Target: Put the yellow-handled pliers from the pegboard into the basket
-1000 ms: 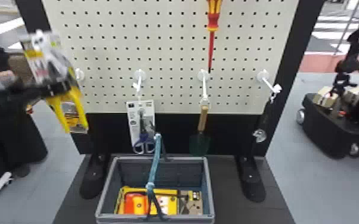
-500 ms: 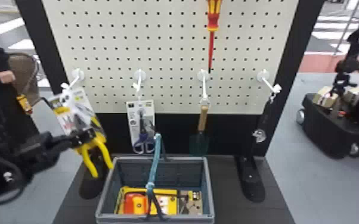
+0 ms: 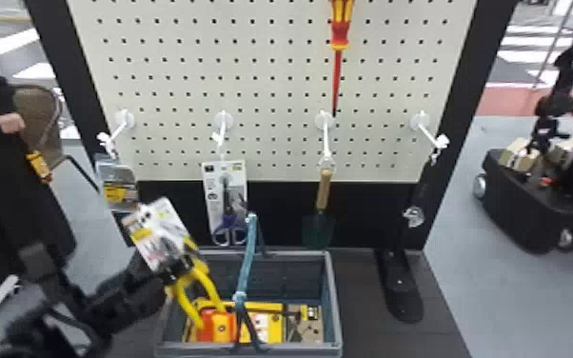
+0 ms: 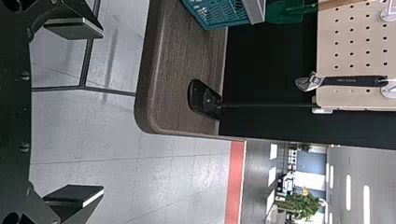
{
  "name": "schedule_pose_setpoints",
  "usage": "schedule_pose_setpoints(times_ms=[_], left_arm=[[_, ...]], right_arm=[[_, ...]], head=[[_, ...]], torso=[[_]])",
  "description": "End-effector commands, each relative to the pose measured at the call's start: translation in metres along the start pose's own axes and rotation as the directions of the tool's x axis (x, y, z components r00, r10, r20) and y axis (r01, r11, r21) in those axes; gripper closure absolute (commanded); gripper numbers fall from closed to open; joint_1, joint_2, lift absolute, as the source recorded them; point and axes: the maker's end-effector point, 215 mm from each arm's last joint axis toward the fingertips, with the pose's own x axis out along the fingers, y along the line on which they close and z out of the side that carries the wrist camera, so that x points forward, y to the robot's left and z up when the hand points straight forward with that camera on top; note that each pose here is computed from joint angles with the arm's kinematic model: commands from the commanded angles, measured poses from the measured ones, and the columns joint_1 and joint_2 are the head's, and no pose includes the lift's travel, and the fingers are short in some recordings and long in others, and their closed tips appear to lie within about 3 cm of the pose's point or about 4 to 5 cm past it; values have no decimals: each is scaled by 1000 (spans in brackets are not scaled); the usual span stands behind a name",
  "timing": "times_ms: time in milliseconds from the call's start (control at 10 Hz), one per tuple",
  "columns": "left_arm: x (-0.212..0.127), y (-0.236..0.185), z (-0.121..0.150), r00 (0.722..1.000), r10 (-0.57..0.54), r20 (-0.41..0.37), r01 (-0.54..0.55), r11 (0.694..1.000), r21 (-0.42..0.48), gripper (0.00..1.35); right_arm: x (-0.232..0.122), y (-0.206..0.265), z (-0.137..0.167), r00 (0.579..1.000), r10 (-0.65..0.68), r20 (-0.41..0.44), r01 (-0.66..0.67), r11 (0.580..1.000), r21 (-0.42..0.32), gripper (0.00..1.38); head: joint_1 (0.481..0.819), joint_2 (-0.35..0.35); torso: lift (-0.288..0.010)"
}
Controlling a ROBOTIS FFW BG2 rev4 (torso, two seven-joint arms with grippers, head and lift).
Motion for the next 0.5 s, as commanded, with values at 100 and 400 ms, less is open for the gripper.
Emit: schedule_pose_setpoints(times_ms=[100, 400], left_arm=[[13, 11, -41, 1000, -3, 27, 5, 998, -70, 1213], [41, 13, -37, 998, -48, 28, 50, 997, -66, 1211]], right_arm=[[0, 0, -1, 1000, -1, -1, 1, 1000, 3, 124], [0, 0, -2, 1000, -2, -2, 2, 1000, 6, 124]], head=[[549, 0], [549, 0]], torso=[[-100], [-100]])
